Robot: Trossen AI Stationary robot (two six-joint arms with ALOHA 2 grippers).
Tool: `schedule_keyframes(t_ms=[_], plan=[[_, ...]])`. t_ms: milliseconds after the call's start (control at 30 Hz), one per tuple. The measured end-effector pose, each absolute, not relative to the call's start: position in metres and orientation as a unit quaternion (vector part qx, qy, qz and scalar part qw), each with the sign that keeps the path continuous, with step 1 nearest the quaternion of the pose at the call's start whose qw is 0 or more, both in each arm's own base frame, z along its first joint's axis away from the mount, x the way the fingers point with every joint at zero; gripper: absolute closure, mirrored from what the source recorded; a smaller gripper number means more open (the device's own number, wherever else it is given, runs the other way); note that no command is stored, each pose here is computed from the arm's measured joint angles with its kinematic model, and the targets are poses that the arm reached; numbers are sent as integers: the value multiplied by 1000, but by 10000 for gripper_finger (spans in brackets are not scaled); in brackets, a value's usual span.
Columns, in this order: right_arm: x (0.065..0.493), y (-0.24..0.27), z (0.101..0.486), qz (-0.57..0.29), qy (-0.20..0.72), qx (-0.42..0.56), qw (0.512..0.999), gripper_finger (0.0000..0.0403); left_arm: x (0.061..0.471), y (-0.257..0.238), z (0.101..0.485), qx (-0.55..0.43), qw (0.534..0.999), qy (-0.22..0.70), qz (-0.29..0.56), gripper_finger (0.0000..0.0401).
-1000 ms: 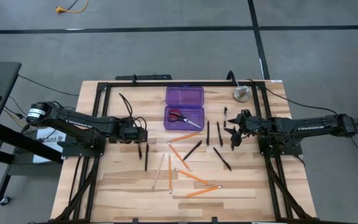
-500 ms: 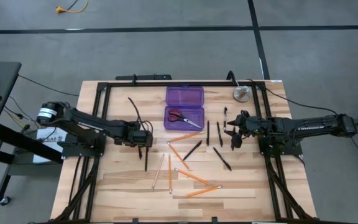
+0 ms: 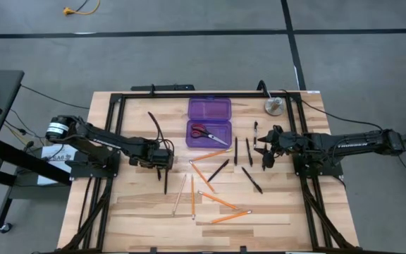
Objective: Pick & place school supplies into a supply box
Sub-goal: Put the black pen into the violet supply box
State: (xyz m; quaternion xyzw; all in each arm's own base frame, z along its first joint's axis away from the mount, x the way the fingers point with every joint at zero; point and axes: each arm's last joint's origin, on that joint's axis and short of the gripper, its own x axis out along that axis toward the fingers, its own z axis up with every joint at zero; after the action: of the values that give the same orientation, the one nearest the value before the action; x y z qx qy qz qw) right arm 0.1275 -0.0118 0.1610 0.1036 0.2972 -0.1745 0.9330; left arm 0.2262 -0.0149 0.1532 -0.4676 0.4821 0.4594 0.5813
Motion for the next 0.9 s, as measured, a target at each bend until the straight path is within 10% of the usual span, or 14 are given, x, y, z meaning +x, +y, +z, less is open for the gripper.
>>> schedule_keyframes(t_ms=[900], plan=[[127,-12,161,-173,298,104,933,173,232,-3,135,-455,554,495,491,257]])
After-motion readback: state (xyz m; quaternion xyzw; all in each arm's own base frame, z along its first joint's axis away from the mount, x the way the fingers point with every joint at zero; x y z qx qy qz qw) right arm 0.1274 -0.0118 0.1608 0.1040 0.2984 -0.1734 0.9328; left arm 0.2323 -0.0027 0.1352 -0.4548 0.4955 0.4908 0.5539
